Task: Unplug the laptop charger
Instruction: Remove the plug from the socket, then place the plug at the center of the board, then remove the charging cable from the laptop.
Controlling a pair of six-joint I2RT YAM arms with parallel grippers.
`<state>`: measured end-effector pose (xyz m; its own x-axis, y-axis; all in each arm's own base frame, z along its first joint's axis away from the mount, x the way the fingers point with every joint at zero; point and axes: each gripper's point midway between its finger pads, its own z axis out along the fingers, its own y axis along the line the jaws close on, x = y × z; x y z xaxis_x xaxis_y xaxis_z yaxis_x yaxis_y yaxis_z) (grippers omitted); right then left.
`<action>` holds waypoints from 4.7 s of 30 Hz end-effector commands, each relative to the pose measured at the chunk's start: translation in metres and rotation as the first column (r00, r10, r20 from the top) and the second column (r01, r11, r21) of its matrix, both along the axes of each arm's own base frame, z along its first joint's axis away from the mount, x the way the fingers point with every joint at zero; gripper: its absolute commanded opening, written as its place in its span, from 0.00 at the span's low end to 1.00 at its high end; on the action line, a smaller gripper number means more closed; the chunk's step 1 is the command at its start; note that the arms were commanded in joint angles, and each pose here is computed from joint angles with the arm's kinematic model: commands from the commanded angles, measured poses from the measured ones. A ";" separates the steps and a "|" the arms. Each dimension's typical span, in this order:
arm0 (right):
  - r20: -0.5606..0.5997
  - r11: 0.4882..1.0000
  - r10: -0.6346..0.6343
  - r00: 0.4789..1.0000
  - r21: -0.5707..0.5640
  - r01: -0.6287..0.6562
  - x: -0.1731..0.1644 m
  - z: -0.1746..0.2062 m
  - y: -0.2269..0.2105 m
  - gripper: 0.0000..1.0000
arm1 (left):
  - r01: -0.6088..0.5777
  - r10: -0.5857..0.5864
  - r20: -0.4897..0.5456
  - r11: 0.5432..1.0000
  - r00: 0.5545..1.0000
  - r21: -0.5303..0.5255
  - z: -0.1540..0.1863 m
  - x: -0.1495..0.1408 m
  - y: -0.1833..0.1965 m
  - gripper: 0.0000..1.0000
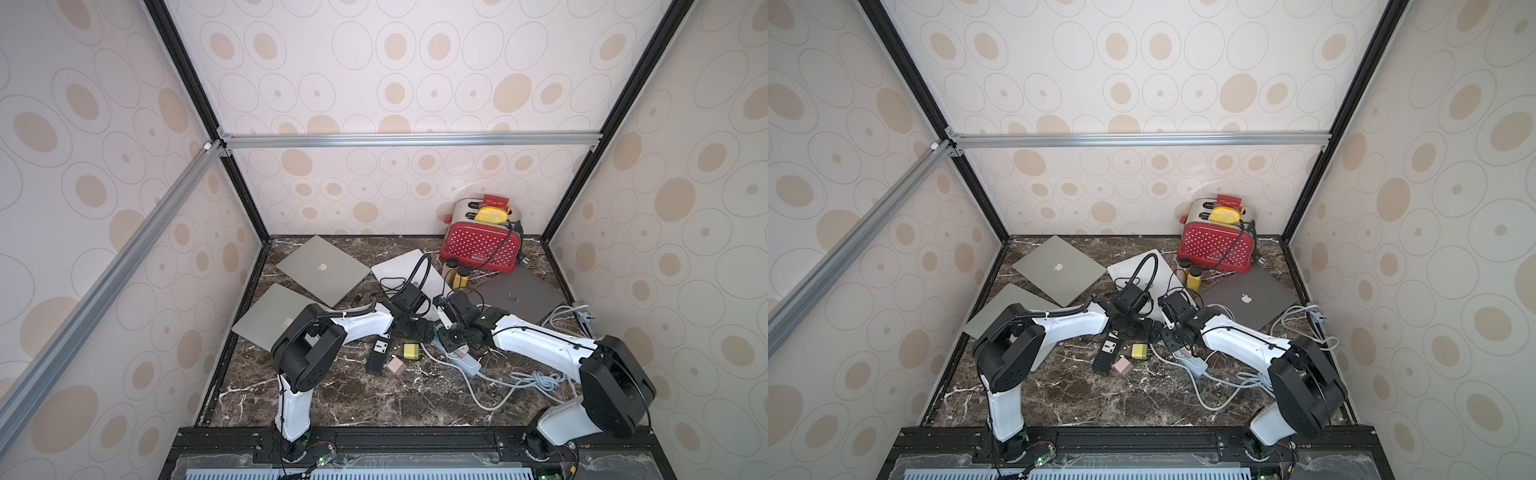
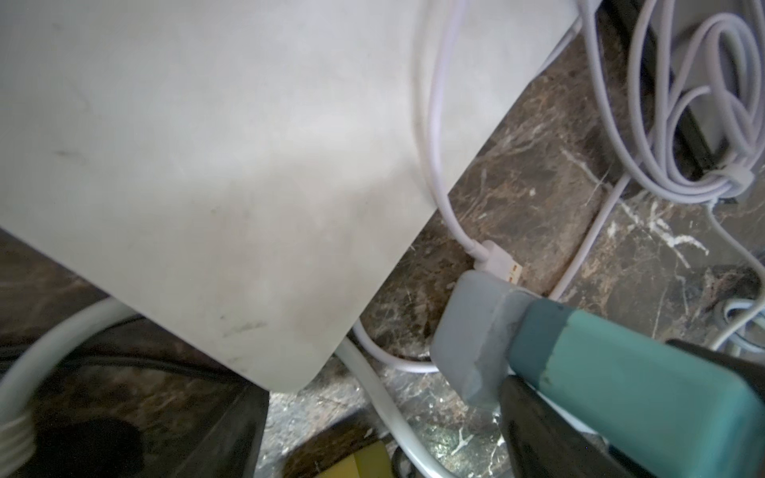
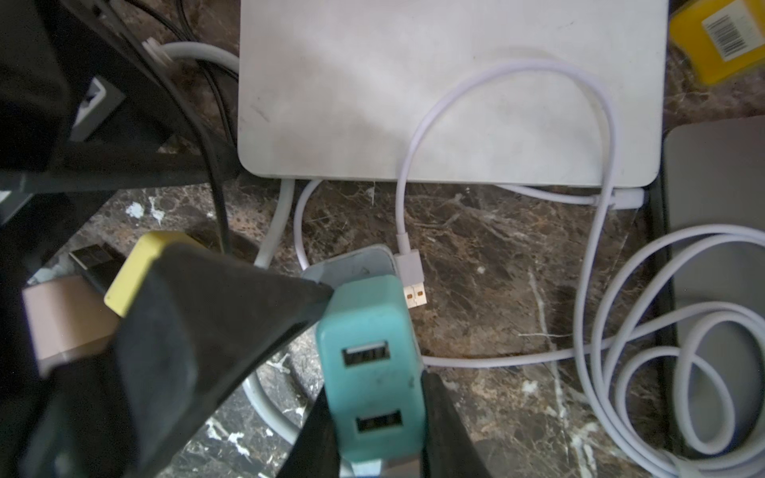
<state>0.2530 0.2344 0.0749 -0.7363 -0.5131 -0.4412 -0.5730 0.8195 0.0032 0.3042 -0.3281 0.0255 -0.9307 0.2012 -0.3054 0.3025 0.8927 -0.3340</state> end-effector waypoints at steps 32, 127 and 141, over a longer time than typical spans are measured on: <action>0.262 0.929 0.043 0.964 0.345 -0.136 0.006 0.089 0.041 0.00 | 0.003 0.077 -0.236 0.947 0.969 0.320 -0.082 -0.059 0.058 0.91; -0.287 0.718 -0.532 0.797 0.347 0.604 0.056 -0.011 -0.192 0.66 | 0.637 -0.636 0.041 0.767 0.771 -0.076 0.031 -0.060 -0.203 0.63; -0.310 0.736 -0.532 0.788 0.291 0.611 0.041 -0.031 -0.196 0.67 | 0.624 -0.624 0.027 0.777 0.781 -0.083 0.010 -0.062 -0.211 0.47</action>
<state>0.3031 0.0348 0.0531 -0.9085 0.2210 -0.3546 0.0593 0.9083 0.4142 0.2437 -0.5292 0.0340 -0.6187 0.7181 -0.3186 0.7752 0.4923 -0.3958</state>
